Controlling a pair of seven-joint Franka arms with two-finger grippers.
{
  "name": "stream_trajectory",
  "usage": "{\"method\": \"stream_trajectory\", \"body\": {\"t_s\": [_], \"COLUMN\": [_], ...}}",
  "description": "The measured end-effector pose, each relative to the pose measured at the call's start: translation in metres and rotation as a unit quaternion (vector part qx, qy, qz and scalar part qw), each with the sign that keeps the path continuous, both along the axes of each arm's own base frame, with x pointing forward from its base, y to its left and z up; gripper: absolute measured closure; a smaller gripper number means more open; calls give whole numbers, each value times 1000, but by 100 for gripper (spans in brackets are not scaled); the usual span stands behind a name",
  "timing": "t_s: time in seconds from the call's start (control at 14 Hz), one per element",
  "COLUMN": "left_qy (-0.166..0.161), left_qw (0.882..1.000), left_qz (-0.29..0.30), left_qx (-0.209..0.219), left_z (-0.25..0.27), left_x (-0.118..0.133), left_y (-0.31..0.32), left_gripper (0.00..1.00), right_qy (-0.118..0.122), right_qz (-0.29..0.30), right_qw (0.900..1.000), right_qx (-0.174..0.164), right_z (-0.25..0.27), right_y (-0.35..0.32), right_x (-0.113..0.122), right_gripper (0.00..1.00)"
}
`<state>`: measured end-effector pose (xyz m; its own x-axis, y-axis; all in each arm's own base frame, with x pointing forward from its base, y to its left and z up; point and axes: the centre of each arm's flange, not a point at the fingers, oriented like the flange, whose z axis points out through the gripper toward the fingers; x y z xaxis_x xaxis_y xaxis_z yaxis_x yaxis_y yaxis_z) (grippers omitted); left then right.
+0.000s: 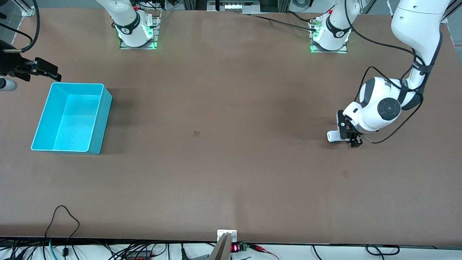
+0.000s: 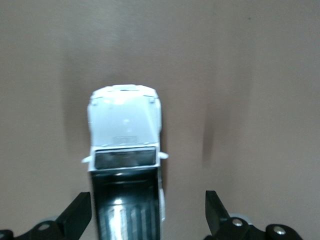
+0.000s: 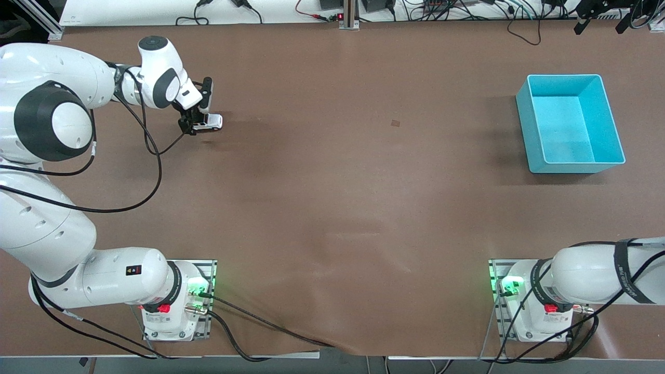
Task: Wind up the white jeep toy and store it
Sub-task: 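Close the left gripper on the jeep's body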
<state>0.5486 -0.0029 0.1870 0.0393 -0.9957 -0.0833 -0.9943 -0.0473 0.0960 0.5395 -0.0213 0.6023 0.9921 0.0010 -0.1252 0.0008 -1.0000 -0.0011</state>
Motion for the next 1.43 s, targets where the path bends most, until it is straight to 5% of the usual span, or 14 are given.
{"method": "stream_trajectory", "body": {"t_s": [0.36, 0.72, 1.43], "left_qy": [-3, -14, -1], "left_qw": [1000, 1000, 1000], "left_qz": [-5, -26, -14], "left_qx": [-3, -7, 2], "left_z": [-3, 1, 20], "left_x": [-3, 0, -2], "left_y": [-4, -6, 7], "left_gripper": [2, 48, 48], "right_qy": [0, 2, 4], "right_qz": [0, 0, 0], "right_qw": [1000, 1000, 1000], "right_qx": [0, 0, 0], "right_z": [0, 0, -1], "right_y": [0, 0, 0], "right_x": [0, 0, -1], "right_gripper": [0, 0, 0]}}
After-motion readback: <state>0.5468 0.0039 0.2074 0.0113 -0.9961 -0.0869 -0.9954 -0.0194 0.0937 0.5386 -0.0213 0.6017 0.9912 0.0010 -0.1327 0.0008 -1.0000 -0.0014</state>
